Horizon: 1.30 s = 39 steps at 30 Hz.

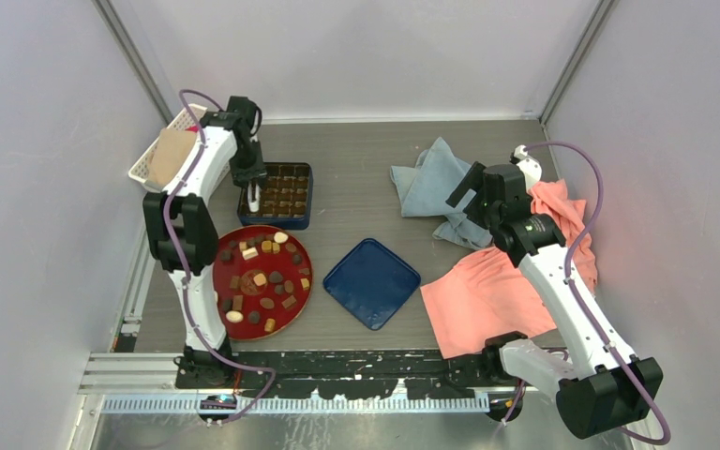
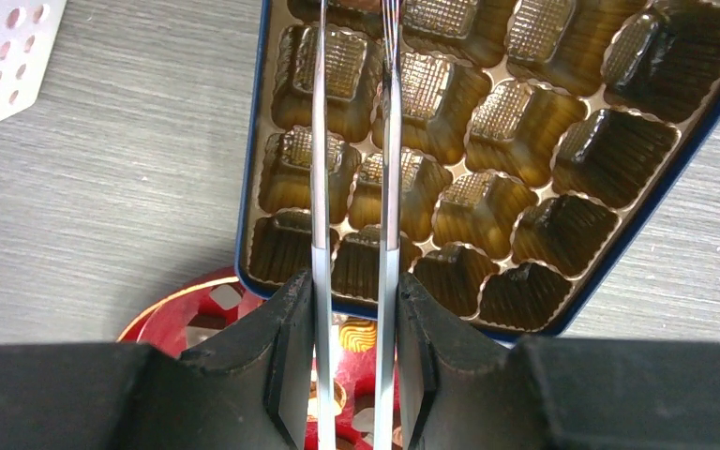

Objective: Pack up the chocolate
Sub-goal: Place the fake chocolate in the packing box.

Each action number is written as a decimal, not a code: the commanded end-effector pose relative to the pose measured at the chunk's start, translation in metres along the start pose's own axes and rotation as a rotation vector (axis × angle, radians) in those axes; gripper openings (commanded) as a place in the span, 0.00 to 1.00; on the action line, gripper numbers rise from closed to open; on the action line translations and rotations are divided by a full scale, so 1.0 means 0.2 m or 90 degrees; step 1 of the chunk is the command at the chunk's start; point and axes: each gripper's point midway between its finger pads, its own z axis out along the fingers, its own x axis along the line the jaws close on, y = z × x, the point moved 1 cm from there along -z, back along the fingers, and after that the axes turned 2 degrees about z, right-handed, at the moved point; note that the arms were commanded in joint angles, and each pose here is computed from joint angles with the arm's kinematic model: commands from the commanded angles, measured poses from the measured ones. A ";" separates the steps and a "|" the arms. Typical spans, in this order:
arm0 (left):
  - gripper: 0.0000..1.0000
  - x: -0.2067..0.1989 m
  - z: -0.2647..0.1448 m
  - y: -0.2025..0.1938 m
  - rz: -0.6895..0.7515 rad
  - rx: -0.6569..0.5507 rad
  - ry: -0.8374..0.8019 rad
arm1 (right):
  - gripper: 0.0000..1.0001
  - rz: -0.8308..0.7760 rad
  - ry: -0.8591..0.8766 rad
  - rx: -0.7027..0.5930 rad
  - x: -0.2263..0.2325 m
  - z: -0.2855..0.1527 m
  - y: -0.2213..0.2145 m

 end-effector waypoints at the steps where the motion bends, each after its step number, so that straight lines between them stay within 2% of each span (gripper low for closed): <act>1: 0.00 -0.02 -0.02 0.12 -0.014 -0.046 -0.020 | 0.98 0.011 0.013 -0.020 0.03 -0.02 0.05; 6: 0.00 -0.02 0.01 0.14 -0.023 -0.045 -0.023 | 0.98 0.008 0.010 -0.019 0.04 -0.01 0.05; 11: 0.08 -0.02 -0.01 0.10 -0.020 -0.028 -0.022 | 0.99 0.009 0.012 -0.019 0.05 -0.01 0.06; 17: 0.08 0.01 -0.05 0.06 -0.017 -0.035 -0.018 | 0.98 0.010 0.012 -0.012 0.04 0.01 0.04; 23: 0.19 0.00 -0.04 0.06 -0.010 -0.018 -0.021 | 0.98 0.014 0.021 -0.009 0.06 0.00 0.04; 28: 0.36 -0.01 -0.06 0.07 -0.014 -0.028 -0.029 | 0.98 0.015 0.020 -0.012 0.05 -0.01 0.04; 30: 0.39 -0.01 -0.07 0.08 -0.014 -0.031 -0.031 | 0.98 0.016 0.020 -0.011 0.05 -0.01 0.04; 35: 0.43 -0.01 -0.10 0.08 -0.014 -0.038 -0.033 | 0.98 0.018 0.025 -0.009 0.06 -0.01 0.04; 39: 0.39 -0.02 -0.13 0.09 -0.016 -0.044 -0.041 | 0.98 0.020 0.028 -0.009 0.07 -0.01 0.04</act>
